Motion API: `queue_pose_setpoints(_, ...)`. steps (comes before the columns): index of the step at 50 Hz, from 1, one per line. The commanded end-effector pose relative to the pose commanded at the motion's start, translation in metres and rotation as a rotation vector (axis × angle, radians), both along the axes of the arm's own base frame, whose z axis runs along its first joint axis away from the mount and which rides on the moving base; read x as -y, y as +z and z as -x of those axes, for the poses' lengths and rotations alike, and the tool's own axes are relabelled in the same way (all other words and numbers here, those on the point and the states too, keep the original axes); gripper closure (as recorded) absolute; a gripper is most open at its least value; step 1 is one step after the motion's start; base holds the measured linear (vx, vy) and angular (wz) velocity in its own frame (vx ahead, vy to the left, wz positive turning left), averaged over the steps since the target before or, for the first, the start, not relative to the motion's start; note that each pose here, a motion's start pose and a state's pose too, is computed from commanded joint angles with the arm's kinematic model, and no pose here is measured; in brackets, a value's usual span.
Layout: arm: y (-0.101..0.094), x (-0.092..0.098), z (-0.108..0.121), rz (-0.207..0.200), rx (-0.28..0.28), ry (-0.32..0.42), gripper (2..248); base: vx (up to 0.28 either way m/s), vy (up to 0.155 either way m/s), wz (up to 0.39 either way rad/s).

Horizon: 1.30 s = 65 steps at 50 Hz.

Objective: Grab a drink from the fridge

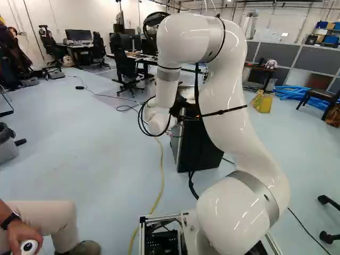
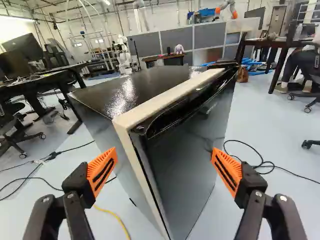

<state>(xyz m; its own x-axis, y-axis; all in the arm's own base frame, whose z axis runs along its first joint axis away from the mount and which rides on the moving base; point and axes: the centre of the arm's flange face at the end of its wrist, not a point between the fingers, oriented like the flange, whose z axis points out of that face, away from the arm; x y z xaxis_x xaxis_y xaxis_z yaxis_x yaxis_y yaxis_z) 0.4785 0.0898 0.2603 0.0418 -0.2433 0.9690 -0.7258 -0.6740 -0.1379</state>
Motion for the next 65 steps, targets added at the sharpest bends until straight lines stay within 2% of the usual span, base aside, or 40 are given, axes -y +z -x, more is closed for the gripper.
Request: queue_pose_setpoints(65, 0.0, 0.02, -0.014, 0.002, 0.019, -0.057, 3, 0.0, 0.0, 0.0)
